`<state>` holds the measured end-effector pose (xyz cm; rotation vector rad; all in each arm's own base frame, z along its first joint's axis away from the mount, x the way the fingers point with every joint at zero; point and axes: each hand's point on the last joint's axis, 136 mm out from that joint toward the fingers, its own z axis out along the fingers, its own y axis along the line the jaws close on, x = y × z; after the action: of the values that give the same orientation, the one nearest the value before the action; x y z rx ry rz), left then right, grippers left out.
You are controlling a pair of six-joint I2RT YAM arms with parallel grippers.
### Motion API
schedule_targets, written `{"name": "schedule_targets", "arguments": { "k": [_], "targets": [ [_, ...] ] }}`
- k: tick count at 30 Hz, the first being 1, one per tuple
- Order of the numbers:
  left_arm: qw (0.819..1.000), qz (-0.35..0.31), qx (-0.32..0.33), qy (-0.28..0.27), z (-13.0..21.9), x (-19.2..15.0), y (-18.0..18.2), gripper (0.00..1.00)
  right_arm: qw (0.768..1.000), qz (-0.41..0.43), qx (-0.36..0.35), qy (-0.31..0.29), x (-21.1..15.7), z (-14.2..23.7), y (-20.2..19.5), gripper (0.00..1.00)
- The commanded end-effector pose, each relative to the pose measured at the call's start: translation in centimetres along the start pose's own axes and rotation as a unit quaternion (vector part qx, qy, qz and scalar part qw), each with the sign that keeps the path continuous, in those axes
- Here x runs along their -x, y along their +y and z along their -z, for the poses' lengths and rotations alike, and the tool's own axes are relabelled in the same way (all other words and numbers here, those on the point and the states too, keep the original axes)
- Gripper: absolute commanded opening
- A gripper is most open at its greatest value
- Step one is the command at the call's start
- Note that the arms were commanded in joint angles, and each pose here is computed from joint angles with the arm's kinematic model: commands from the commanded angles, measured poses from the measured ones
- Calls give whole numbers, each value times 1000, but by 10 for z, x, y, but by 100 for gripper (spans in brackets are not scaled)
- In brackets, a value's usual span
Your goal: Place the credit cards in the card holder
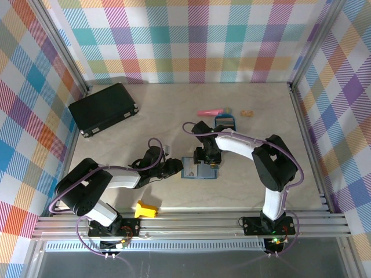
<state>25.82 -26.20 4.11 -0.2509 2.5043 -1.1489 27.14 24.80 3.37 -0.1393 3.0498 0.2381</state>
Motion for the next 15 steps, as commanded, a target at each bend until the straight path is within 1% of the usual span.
{"name": "schedule_targets", "arguments": {
  "k": [1, 7, 15],
  "targets": [
    [1000, -7, -22, -1, -4, 3, -15, 29, 1000, -12, 10, 13, -4, -4, 0, 63],
    [1000, -7, -23, -1, -6, 2, -16, 29, 999, -17, 22, 28, -8, -11, 2, 63],
    [1000, -8, -23, 1, -7, 1, -16, 29, 997, -24, 65, 38, -9, -11, 16, 63]
  ]
}}
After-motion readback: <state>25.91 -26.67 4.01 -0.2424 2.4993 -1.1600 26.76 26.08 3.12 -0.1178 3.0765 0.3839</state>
